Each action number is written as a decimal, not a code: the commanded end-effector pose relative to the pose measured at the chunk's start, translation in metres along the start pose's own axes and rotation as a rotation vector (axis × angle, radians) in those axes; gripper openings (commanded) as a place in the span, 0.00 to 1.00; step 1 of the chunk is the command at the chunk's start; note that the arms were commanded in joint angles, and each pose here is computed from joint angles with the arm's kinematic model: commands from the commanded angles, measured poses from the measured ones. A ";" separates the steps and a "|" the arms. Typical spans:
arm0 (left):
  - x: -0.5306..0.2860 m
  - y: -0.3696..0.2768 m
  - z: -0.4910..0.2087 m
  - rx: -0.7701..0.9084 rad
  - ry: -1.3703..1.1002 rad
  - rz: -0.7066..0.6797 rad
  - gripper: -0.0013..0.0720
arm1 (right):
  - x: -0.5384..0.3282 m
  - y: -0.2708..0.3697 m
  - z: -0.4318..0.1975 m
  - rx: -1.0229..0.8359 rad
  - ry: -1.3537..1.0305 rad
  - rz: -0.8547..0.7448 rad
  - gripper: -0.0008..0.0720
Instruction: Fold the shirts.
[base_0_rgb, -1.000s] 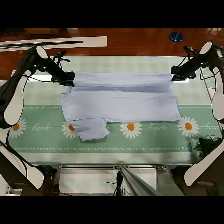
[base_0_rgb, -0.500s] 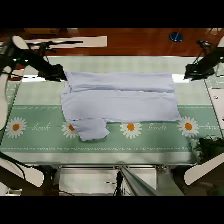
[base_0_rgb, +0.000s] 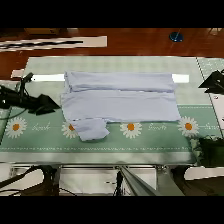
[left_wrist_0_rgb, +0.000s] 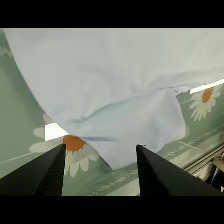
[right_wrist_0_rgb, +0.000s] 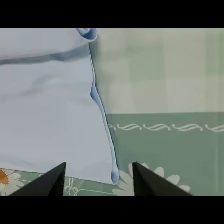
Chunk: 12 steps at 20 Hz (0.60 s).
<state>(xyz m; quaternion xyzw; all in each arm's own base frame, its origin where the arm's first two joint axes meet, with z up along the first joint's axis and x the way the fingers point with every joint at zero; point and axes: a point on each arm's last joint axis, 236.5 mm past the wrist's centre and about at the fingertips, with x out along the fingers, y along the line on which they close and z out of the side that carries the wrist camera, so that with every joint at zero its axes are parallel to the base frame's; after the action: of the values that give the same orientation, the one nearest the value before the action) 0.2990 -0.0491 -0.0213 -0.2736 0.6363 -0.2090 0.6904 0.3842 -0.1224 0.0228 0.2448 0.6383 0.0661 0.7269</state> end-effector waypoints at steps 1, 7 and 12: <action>0.025 0.008 -0.046 -0.051 -0.005 -0.029 0.78 | 0.006 -0.009 -0.018 0.045 -0.062 0.025 0.69; 0.044 0.024 -0.047 -0.061 -0.019 0.004 0.78 | 0.028 -0.013 -0.038 0.058 -0.049 0.031 0.69; 0.078 0.023 -0.037 -0.032 -0.004 0.032 0.78 | 0.030 -0.014 -0.040 0.061 -0.047 0.031 0.69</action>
<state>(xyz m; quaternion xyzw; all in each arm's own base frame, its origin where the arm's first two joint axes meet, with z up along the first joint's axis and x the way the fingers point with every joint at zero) 0.2588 -0.0770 -0.0837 -0.2837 0.6471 -0.1933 0.6808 0.3490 -0.1120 -0.0111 0.2778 0.6209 0.0527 0.7311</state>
